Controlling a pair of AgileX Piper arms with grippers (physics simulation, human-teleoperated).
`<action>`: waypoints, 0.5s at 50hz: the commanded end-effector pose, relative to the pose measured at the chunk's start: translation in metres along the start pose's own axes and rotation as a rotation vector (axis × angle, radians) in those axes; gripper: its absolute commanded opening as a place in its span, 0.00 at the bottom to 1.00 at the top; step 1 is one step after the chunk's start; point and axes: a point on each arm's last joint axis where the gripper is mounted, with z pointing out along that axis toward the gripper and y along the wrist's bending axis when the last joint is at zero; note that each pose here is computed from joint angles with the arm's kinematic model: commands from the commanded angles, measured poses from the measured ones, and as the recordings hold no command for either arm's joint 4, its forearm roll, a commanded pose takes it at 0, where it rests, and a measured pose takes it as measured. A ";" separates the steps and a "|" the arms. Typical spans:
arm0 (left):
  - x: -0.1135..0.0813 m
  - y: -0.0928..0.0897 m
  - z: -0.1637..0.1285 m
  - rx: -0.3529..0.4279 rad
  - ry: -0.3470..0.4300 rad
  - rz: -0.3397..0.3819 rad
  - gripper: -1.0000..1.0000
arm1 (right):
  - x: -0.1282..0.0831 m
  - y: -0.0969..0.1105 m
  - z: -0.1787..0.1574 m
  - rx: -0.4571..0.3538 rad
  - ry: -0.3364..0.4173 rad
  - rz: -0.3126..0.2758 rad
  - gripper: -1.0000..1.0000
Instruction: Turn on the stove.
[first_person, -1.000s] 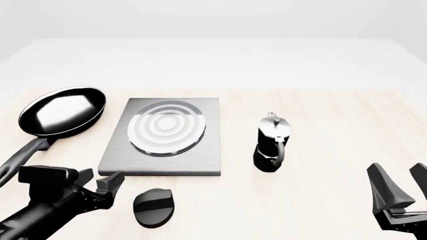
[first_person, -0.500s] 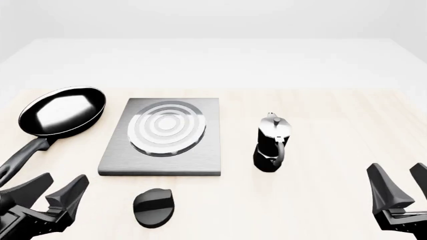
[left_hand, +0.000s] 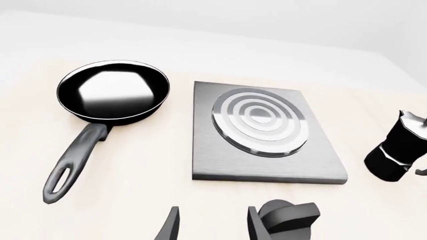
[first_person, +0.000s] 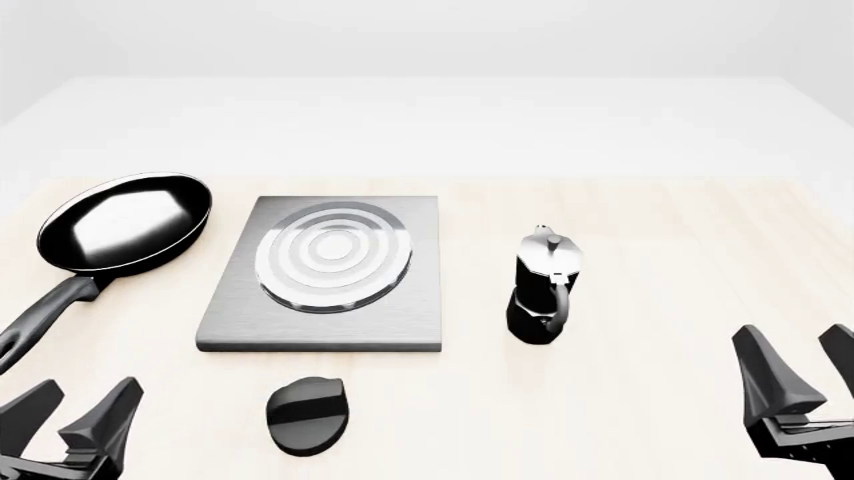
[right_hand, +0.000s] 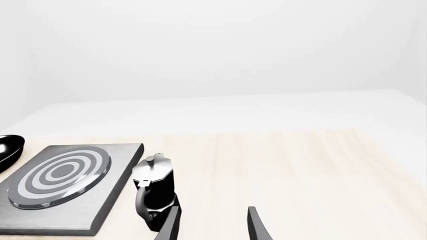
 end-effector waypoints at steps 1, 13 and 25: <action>0.004 0.003 -0.001 -0.053 0.006 0.014 1.00 | 0.000 0.000 0.000 0.000 0.000 -0.004 1.00; 0.014 0.007 -0.001 -0.101 0.084 0.005 1.00 | 0.000 0.000 -0.001 0.003 -0.005 -0.011 1.00; 0.016 0.009 -0.001 -0.145 0.108 0.032 1.00 | 0.000 0.000 -0.002 0.003 -0.005 -0.013 1.00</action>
